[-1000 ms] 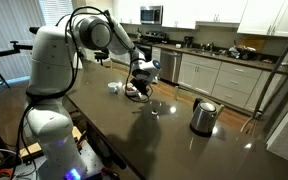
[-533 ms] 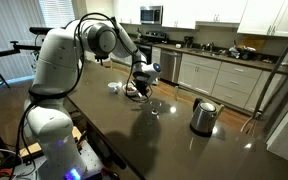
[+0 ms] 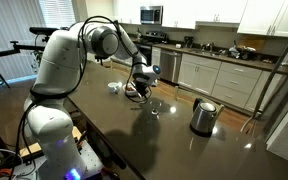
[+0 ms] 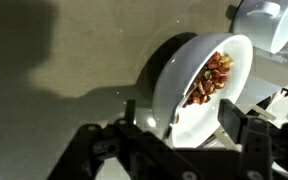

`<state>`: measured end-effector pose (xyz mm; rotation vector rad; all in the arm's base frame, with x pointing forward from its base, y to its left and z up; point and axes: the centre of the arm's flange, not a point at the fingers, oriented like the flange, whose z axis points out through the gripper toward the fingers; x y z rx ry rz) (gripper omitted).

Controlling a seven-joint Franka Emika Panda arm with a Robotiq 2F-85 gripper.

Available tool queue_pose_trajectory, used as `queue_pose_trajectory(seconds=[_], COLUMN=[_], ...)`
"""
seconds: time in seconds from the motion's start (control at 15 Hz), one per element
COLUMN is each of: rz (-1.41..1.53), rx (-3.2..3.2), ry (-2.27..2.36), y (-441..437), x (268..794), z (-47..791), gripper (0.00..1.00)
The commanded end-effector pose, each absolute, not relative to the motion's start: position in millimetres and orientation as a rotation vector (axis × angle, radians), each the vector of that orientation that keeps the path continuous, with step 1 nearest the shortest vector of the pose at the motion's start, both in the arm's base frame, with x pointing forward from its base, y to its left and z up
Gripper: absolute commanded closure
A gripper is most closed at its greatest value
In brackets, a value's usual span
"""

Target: Scoop a spoonful of things from the bowl and put them in the glass

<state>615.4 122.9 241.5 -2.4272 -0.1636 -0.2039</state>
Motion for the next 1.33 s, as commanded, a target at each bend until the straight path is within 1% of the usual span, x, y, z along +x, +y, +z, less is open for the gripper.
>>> queue_pose_trajectory(seconds=[0.0,0.13,0.2,0.27,0.33,0.4,0.47,0.67,0.73,0.8,0.87,0.93,1.0,1.13,1.2,1.27], rz=[-0.257,-0.257,-0.256,-0.253,-0.247,-0.243,-0.242,-0.245,-0.245,-0.247,-0.248,-0.251,-0.252,-0.252,-0.251,-0.25], rx=[-2.408,-2.411,-2.414,-2.417,-2.42,-2.423,-2.426,-2.435,-2.439,-2.442,-2.445,-2.447,-2.451,-2.454,-2.453,-2.454], ry=[-0.156,-0.145,-0.14,-0.137,-0.135,-0.132,-0.129,-0.123,-0.121,-0.119,-0.116,-0.114,-0.112,-0.109,-0.108,-0.106], y=[123.4,123.5,123.5,123.3,122.4,120.9,120.4,119.2,119.0,118.8,118.4,118.1,118.1,117.9,117.9,118.1], x=[619.7,619.5,619.4,619.1,619.1,619.5,619.4,618.7,618.5,618.4,618.1,618.0,617.9,617.7,617.6,617.3], z=[236.1,234.9,234.5,234.1,234.9,236.0,237.2,239.3,240.0,240.9,241.8,242.7,244.2,246.3,247.7,248.5], gripper=[0.18,0.2,0.27,0.29,0.38,0.52,0.56,0.59,0.53,0.51,0.51,0.53,0.58,0.65,0.57,0.56])
